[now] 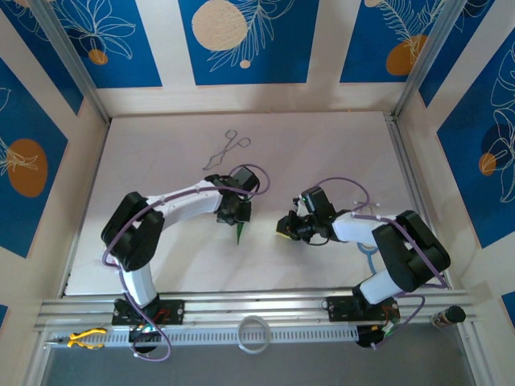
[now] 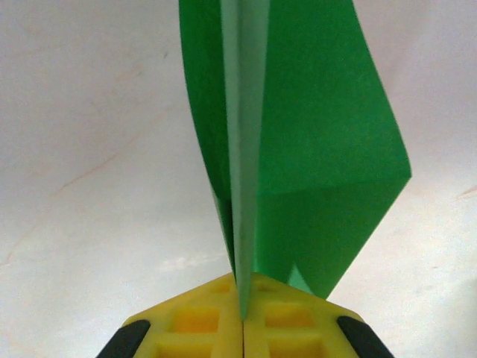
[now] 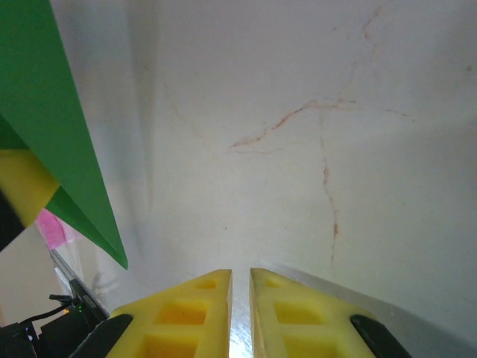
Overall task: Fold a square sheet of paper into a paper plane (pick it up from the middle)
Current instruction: Move a paper plane to the center of the table.
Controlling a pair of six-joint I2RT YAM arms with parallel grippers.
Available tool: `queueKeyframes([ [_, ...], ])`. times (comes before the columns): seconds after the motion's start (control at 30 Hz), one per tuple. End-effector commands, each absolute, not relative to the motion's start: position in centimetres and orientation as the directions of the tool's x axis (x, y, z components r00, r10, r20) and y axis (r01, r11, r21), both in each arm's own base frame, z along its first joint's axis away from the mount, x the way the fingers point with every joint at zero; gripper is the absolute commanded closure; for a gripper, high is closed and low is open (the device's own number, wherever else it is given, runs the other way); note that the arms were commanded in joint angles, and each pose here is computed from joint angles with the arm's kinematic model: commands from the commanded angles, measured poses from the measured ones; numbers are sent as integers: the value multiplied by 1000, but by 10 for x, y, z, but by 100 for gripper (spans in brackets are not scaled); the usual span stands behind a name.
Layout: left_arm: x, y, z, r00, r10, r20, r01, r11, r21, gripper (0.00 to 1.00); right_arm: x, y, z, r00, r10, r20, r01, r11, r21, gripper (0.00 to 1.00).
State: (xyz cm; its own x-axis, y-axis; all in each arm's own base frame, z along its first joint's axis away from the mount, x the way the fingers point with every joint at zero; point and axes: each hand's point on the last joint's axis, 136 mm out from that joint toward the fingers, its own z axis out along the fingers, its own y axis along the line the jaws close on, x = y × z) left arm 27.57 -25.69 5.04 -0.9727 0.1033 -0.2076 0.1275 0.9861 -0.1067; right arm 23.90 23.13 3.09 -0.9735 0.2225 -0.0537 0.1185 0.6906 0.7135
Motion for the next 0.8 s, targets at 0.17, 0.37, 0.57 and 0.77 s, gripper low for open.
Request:
queueKeyframes([
  [0.17, 268, -252, 43, -976, 141, -163, 151, 988, -46, 89, 241, 236, 34, -976, 210, -58, 105, 688, 718, 86],
  [0.37, 269, -248, 44, -974, 149, -170, 155, 988, -20, 81, 240, 237, 33, -977, 206, -51, 107, 685, 721, 85],
  [0.57, 272, -242, 47, -969, 157, -190, 157, 988, 15, 78, 241, 237, 32, -977, 207, -50, 108, 686, 720, 86],
  [0.77, 273, -239, 49, -965, 167, -203, 163, 986, 36, 76, 241, 239, 31, -978, 204, -44, 110, 682, 723, 85],
])
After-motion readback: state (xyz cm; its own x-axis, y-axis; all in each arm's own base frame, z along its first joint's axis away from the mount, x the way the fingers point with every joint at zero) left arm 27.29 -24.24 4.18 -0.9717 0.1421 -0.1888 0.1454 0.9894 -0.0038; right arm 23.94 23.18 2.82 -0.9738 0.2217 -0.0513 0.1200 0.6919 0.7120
